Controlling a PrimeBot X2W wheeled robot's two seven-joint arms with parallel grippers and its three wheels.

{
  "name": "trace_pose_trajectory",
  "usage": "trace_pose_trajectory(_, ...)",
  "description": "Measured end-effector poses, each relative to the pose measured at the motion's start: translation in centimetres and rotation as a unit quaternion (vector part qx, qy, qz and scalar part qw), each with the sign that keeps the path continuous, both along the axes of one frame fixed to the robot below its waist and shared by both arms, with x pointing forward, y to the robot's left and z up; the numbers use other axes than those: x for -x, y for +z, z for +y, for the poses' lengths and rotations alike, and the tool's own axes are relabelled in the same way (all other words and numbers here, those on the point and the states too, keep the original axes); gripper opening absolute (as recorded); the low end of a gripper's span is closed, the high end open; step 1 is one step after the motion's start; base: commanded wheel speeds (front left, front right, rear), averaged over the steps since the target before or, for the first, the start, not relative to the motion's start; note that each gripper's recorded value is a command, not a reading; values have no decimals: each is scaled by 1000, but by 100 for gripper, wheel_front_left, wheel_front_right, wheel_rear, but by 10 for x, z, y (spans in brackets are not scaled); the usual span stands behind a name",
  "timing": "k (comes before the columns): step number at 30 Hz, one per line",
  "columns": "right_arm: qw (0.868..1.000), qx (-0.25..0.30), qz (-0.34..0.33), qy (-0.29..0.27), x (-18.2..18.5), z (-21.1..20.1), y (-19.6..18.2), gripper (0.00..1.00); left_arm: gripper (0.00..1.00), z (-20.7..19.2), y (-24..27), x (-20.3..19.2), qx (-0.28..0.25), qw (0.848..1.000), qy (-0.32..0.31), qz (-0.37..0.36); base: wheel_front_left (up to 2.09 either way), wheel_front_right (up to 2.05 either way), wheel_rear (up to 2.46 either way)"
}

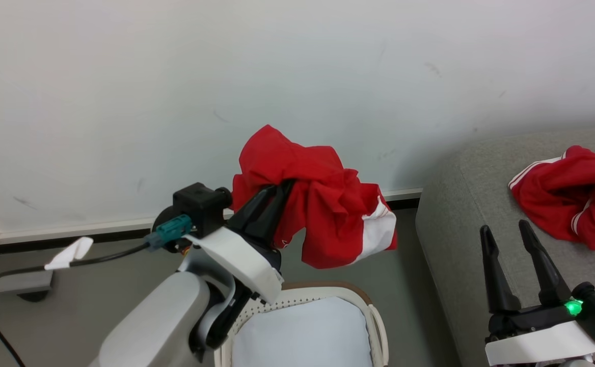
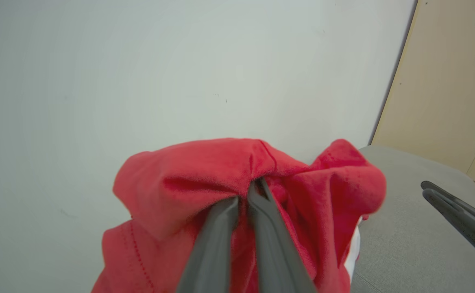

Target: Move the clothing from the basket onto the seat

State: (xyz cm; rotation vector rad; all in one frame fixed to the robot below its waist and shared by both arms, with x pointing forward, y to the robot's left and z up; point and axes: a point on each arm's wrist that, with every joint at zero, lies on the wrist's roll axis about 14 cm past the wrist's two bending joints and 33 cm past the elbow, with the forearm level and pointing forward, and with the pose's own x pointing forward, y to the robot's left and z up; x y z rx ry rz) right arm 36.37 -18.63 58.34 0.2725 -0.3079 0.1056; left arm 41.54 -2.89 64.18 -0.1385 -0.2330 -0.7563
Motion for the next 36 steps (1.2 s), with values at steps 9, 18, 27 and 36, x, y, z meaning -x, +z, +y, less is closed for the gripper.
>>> trace_pose_trajectory(9,999,20,-7,49,-3,27,5,100,0,0,-12,1,-1,1000,0,19,0,0,0)
trace_pose_trajectory(18,986,59,-21,156,1,85,13,100,0,-1,-23,-1,-8,999,-2,34,0,0,0)
trace_pose_trajectory(27,959,106,8,261,-8,142,-7,100,0,-8,-35,3,-14,999,-15,49,0,0,0)
trace_pose_trajectory(36,937,130,73,314,-22,174,-44,100,0,-16,-41,17,-18,998,-32,54,0,0,0)
